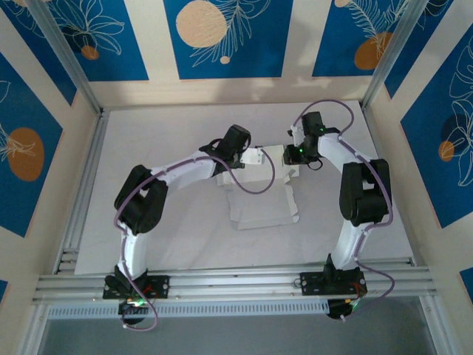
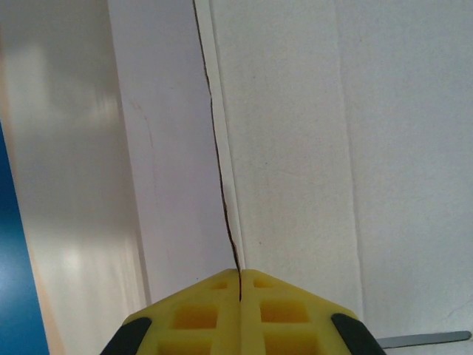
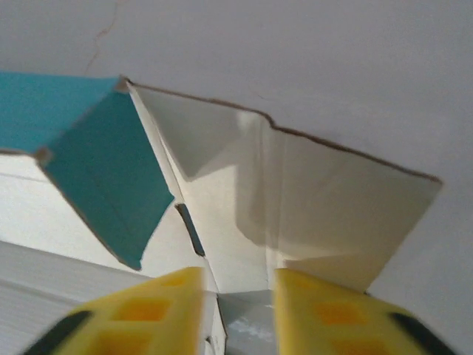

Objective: Fold the paper box

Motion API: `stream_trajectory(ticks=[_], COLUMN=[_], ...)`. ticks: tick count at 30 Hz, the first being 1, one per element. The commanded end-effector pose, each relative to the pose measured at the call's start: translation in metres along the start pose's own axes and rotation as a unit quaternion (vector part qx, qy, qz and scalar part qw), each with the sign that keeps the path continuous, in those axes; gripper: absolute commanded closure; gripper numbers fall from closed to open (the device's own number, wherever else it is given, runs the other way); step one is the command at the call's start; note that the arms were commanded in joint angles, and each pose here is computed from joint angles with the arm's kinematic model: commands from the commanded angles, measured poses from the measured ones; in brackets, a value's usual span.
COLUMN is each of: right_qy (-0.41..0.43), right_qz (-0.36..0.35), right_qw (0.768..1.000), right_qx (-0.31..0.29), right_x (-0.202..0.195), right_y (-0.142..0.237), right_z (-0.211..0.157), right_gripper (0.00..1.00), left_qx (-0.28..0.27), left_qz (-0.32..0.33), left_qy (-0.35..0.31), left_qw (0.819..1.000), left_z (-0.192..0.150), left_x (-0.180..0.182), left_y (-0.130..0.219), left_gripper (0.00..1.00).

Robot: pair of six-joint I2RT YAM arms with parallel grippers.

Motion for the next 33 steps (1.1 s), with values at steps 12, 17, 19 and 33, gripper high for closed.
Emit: stream_trajectory(ticks=[12, 17, 19, 33], right_qy=[-0.024, -0.015, -0.014, -0.033], right_qz=[0.058, 0.110, 0.105, -0.005], right_qw=[0.998, 0.994, 0.994, 0.996], right_qx=[-0.022, -0.007, 0.003, 0.082], right_x=[-0.016, 0.004, 0.006, 0.017], right_y=[0.016, 0.013, 0.008, -0.018], right_z=[-0.006, -0.008, -0.012, -0.006], right_gripper=[0.51, 0.61, 0.70, 1.00], left_qx=[-0.001, -0.001, -0.001, -0.035], left_qz=[0.022, 0.021, 0.019, 0.004], left_qy=[-0.018, -0.013, -0.012, 0.013], left_qw=[1.000, 1.000, 1.000, 0.999], left_z=[-0.001, -0.003, -0.003, 0.017], left_x=[0.008, 0.009, 0.008, 0.000], left_y=[0.007, 0.006, 0.005, 0.014], left_gripper=[1.00, 1.00, 1.00, 1.00])
Point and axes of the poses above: each hand's point on the last joint's axis, 136 mm out from that joint toward the fingers, its own y axis back along the fingers, its own x axis along the line the jaws close on, z = x × y, the point moved 1 cm from there along y, back along the fingers
